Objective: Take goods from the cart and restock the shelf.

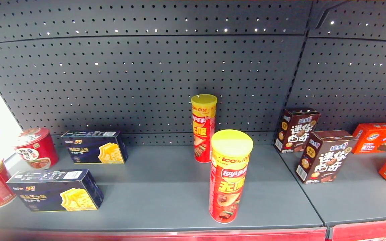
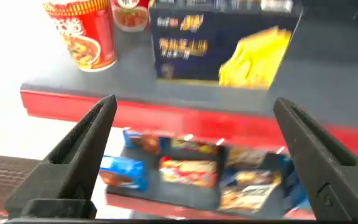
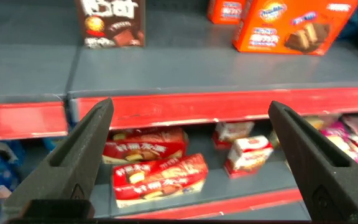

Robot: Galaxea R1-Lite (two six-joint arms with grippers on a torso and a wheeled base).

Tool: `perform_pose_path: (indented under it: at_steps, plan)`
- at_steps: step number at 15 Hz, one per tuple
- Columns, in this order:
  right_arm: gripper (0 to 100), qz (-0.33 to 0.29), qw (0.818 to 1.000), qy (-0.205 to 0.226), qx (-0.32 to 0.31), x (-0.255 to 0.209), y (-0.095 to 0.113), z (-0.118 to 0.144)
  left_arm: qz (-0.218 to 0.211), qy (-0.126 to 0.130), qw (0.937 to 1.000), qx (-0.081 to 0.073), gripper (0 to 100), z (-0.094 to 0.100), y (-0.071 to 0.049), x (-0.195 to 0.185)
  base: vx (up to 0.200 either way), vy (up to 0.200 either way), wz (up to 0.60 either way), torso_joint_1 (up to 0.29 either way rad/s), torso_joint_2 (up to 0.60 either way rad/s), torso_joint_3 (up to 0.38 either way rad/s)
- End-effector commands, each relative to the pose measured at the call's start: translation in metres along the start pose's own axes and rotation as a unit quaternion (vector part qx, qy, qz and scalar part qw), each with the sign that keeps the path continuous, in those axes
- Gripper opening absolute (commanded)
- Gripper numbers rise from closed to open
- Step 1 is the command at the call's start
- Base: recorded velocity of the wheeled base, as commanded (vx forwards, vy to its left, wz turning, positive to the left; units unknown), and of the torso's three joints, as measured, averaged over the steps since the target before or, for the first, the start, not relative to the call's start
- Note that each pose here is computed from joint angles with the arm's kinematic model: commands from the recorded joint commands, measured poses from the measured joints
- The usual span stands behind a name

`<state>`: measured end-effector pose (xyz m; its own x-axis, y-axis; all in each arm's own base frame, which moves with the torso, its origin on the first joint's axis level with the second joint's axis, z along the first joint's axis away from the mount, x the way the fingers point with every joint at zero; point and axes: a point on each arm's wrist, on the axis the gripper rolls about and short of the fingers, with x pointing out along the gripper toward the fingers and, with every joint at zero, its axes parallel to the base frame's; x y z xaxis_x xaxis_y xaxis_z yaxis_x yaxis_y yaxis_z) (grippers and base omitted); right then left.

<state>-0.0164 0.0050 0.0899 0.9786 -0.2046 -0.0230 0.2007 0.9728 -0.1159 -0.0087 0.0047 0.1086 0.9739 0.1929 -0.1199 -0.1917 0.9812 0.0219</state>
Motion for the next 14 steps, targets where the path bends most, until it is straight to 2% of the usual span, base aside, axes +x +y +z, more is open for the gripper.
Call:
perform_pose_path:
  at_steps: [1, 2, 3, 4, 5, 7, 10, 11, 12, 13, 14]
  plan:
    - [100, -0.007, 1.0, -0.008, 0.01, 0.007, -0.007, 0.065, 0.007, -0.032, 0.9991, 0.026, 100, -0.008, 0.002, -0.01, 0.0, 0.0, 0.0, 0.0, 0.0, 0.0]
    - [100, 0.027, 1.0, -0.014, 0.008, 0.014, -0.01, 0.089, 0.01, -0.033, 0.9986, 0.039, 100, -0.013, 0.002, -0.012, 0.0, 0.0, 0.0, 0.0, 0.0, 0.0]
    - [100, 0.07, 0.997, -0.041, -0.005, 0.011, -0.011, 0.108, 0.014, -0.034, 0.9984, 0.042, 100, -0.019, 0.003, -0.015, 0.0, 0.0, 0.0, 0.0, 0.0, 0.0]
    - [100, 0.107, 0.994, -0.03, -0.025, 0.012, -0.011, 0.12, 0.025, -0.022, 0.9986, 0.041, 100, -0.025, 0.004, -0.019, 0.0, 0.0, 0.0, 0.0, 0.0, 0.0]
    - [100, 0.118, 0.992, -0.028, -0.027, 0.013, -0.011, 0.124, 0.026, -0.02, 0.9989, 0.034, 100, -0.025, 0.004, -0.019, 0.0, 0.0, 0.0, 0.0, 0.0, 0.0]
    - [100, 0.183, 0.982, -0.034, -0.024, 0.02, -0.011, 0.139, 0.024, -0.008, 0.9994, 0.023, 100, -0.025, 0.004, -0.017, 0.0, 0.0, 0.0, 0.0, 0.0, 0.0]
    - [100, 0.286, 0.958, -0.004, 0.007, 0.052, -0.003, 0.17, 0.007, -0.008, 0.9998, -0.017, 100, -0.024, 0.004, -0.016, 0.0, 0.0, 0.0, 0.0, 0.0, 0.0]
    - [100, 0.306, 0.952, 0.005, 0.012, 0.061, 0.001, 0.176, 0.007, -0.008, 0.9997, -0.022, 100, -0.024, 0.004, -0.016, 0.0, 0.0, 0.0, 0.0, 0.0, 0.0]
    - [100, 0.333, 0.943, 0.028, 0.011, 0.082, 0.012, 0.186, 0.009, -0.01, 0.9996, -0.026, 100, -0.024, 0.004, -0.017, 0.0, 0.0, 0.0, 0.0, 0.0, 0.0]
    - [100, 0.337, 0.941, 0.034, 0.009, 0.09, 0.017, 0.189, 0.009, -0.012, 0.9995, -0.028, 100, -0.024, 0.004, -0.017, 0.0, 0.0, 0.0, 0.0, 0.0, 0.0]
    - [100, 0.347, 0.936, 0.059, -0.002, 0.11, 0.036, 0.194, 0.01, -0.013, 0.9994, -0.03, 100, -0.024, 0.004, -0.017, 0.0, 0.0, 0.0, 0.0, 0.0, 0.0]
